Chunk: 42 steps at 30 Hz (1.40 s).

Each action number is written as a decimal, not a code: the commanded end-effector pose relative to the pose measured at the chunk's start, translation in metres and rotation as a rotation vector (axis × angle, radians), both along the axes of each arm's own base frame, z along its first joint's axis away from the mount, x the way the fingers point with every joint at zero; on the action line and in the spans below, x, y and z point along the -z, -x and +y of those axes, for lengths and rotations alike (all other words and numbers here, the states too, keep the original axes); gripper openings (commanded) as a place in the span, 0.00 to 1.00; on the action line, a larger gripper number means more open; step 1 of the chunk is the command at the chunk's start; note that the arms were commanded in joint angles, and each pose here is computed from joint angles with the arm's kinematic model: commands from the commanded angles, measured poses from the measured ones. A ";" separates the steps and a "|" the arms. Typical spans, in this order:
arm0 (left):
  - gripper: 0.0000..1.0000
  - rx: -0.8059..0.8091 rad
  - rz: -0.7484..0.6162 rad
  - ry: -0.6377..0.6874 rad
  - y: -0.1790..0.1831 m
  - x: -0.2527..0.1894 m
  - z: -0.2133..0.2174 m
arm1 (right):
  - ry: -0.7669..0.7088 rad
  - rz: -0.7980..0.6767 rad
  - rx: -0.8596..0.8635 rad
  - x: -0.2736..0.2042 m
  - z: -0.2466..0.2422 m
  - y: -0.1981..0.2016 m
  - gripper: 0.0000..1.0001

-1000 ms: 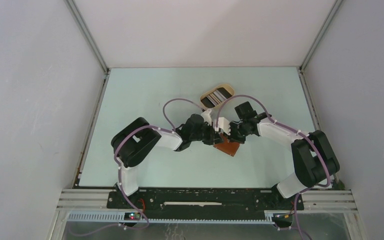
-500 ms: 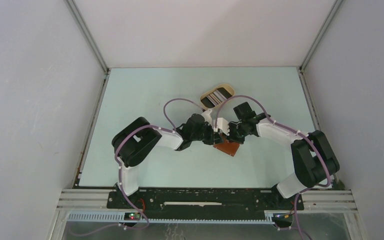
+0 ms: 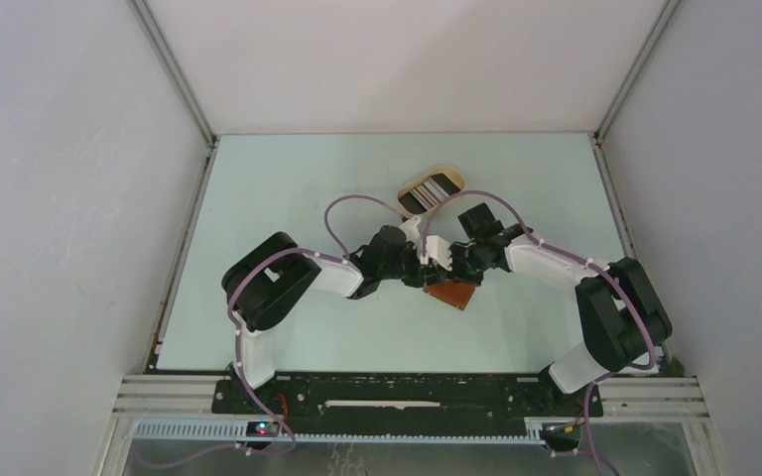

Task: Put the credit cards into the card holder
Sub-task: Close the card holder at the center of the board.

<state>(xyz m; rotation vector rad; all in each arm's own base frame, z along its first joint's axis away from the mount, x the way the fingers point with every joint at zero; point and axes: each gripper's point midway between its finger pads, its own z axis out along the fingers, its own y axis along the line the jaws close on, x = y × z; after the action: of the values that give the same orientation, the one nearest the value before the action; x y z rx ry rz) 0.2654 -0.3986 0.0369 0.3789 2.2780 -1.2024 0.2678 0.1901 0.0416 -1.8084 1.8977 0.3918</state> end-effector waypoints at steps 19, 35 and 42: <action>0.07 -0.061 -0.098 0.149 -0.013 -0.037 0.010 | 0.013 0.038 -0.065 0.002 0.002 0.007 0.00; 0.14 -0.075 -0.120 0.212 -0.013 -0.047 0.014 | -0.060 0.008 -0.047 -0.020 -0.005 0.001 0.00; 0.18 -0.077 -0.120 0.208 -0.013 -0.046 0.014 | -0.026 0.053 -0.071 -0.007 -0.011 0.008 0.00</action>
<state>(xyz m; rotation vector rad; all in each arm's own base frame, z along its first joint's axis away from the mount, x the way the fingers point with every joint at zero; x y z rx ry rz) 0.2753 -0.3849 0.0606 0.2773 2.0993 -1.3051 0.2640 0.1793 0.0464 -1.8392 1.8786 0.4677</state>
